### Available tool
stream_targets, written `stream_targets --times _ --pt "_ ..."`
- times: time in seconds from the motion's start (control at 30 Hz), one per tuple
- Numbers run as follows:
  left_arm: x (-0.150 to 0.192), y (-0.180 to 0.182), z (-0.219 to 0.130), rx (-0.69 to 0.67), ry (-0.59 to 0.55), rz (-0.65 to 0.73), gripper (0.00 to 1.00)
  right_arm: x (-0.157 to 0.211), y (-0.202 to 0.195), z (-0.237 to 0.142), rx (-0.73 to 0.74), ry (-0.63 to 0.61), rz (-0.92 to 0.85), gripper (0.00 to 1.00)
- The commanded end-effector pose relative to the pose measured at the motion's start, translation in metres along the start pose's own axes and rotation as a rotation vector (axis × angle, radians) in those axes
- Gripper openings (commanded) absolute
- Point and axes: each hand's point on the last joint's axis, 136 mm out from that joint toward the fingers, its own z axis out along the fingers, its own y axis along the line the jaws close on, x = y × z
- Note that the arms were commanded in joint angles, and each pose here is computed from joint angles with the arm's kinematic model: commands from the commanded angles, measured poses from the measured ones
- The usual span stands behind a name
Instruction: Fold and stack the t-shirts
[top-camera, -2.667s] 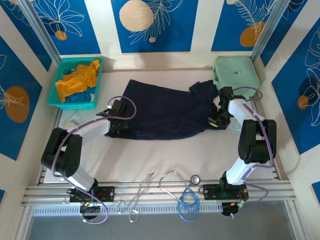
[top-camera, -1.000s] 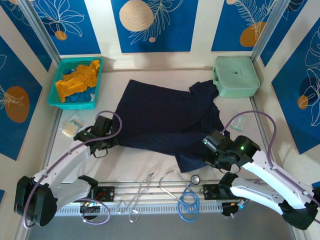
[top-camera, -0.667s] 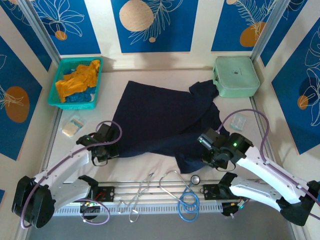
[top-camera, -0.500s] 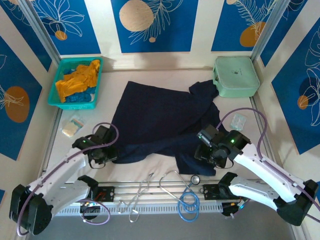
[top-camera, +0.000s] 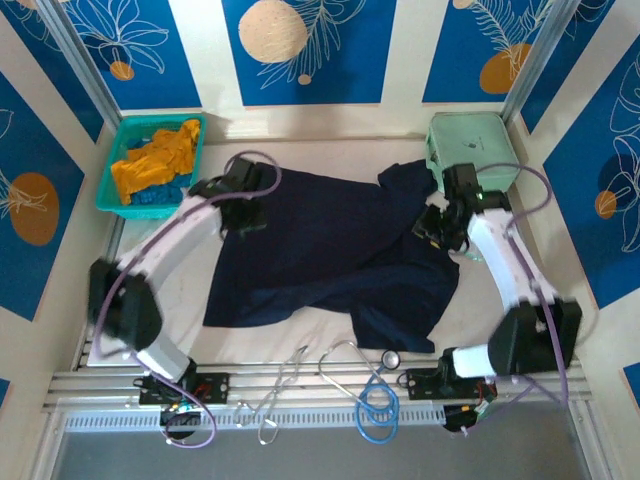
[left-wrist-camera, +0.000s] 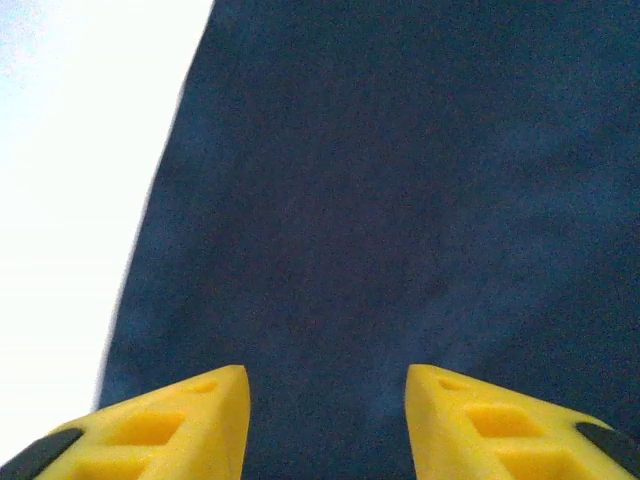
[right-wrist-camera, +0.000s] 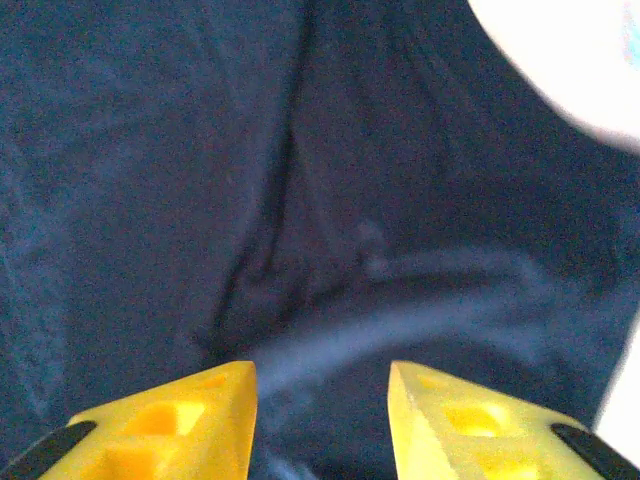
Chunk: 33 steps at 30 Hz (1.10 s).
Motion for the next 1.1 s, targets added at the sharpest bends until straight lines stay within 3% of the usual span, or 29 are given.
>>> stream_targets --times 0.0,0.03,0.07,0.27,0.43,0.73,1.07 --pt "-0.061 -0.025 0.042 0.032 -0.066 0.045 0.33 -0.052 0.025 0.028 -0.059 -0.029 -0.061 0.12" --pt "-0.074 -0.031 0.058 0.036 -0.065 0.043 0.30 -0.063 0.022 0.039 -0.028 -0.026 -0.049 0.01" --pt "-0.085 -0.036 0.076 0.042 -0.060 0.040 0.25 -0.074 0.019 0.049 0.003 -0.024 -0.034 0.00" --pt "-0.107 -0.039 0.171 0.069 0.021 -0.041 0.14 -0.099 -0.001 0.104 0.087 0.056 0.035 0.00" --pt "-0.100 -0.022 0.213 0.035 0.078 -0.090 0.14 -0.103 -0.016 0.136 0.133 0.112 0.067 0.00" --pt "-0.087 0.054 0.218 -0.232 0.123 -0.136 0.13 -0.100 -0.027 0.169 0.195 0.180 0.094 0.00" --pt "-0.073 0.105 0.210 -0.367 0.158 -0.146 0.12 -0.116 -0.038 0.171 0.314 0.149 0.052 0.00"
